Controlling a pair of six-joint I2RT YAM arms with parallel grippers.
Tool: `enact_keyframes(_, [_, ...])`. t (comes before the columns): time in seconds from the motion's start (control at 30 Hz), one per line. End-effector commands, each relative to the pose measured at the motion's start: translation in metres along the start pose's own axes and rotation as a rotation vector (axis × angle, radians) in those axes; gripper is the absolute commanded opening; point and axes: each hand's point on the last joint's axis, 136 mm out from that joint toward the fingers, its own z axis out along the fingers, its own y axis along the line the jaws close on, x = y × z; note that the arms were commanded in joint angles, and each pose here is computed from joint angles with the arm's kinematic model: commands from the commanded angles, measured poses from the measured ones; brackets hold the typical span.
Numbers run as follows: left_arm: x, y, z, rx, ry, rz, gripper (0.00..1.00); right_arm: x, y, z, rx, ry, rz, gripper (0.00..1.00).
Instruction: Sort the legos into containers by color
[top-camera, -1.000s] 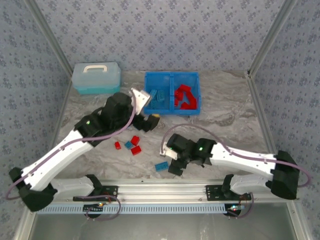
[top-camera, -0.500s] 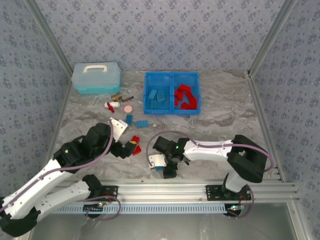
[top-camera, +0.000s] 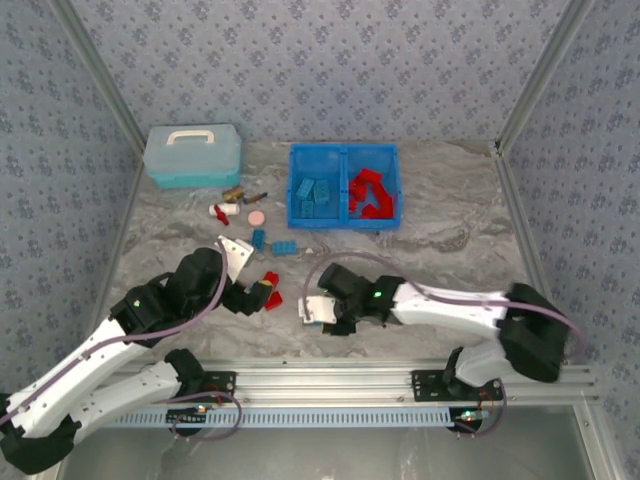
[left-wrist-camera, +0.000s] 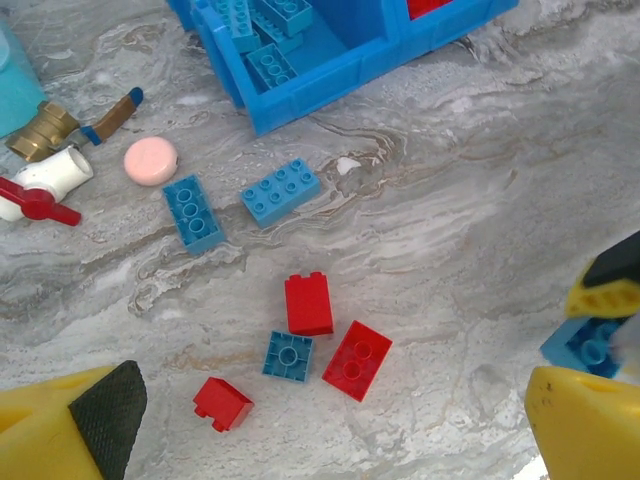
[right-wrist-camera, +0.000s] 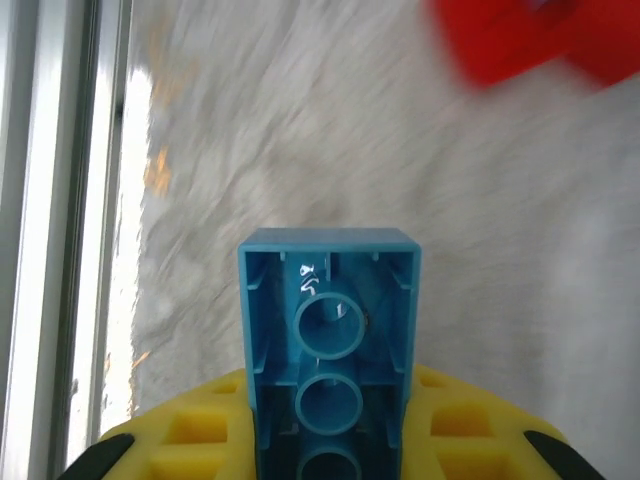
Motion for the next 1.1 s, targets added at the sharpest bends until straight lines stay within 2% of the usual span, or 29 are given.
enact_keyframes(0.0, [-0.017,0.008,-0.010,-0.034,-0.080,-0.069,0.99,-0.064,-0.063,-0.062,0.250,-0.338,0.219,0.22])
enact_keyframes(0.07, [-0.020,0.012,-0.012,-0.051,-0.103,-0.104,0.99,-0.075,-0.102,-0.090,0.369,-0.438,0.411,0.25])
enact_keyframes(0.13, [-0.021,0.015,-0.013,-0.069,-0.115,-0.137,0.99,-0.073,-0.147,-0.110,0.512,-0.454,0.630,0.24])
enact_keyframes(0.23, [-0.018,0.024,-0.012,-0.115,-0.113,-0.195,0.99,-0.044,-0.205,-0.111,0.636,-0.358,0.977,0.17])
enact_keyframes(0.33, [-0.014,0.028,-0.008,-0.146,-0.094,-0.249,0.99,-0.039,-0.247,-0.093,0.651,-0.254,1.110,0.17])
enact_keyframes(0.47, [-0.010,0.027,-0.002,-0.156,-0.060,-0.305,0.99,-0.030,-0.296,-0.059,0.674,-0.150,1.243,0.21])
enact_keyframes(0.53, [-0.008,0.027,0.002,-0.161,-0.041,-0.339,0.99,-0.014,-0.317,-0.036,0.697,-0.096,1.312,0.22])
enact_keyframes(0.63, [-0.004,0.026,0.008,-0.169,-0.016,-0.376,0.99,-0.001,-0.336,-0.002,0.666,-0.026,1.363,0.24])
enact_keyframes(0.83, [0.002,0.023,0.021,-0.184,0.029,-0.392,0.99,0.018,-0.347,0.057,0.586,0.061,1.435,0.29])
enact_keyframes(0.93, [0.007,0.022,0.029,-0.194,0.056,-0.390,0.99,0.018,-0.348,0.066,0.551,0.048,1.456,0.42])
enact_keyframes(1.0, [0.011,0.020,0.036,-0.191,0.080,-0.392,0.99,0.009,-0.350,0.056,0.538,0.028,1.445,0.51])
enact_keyframes(1.07, [0.014,0.015,0.043,-0.171,0.113,-0.383,0.99,-0.002,-0.350,0.038,0.541,0.005,1.427,0.57])
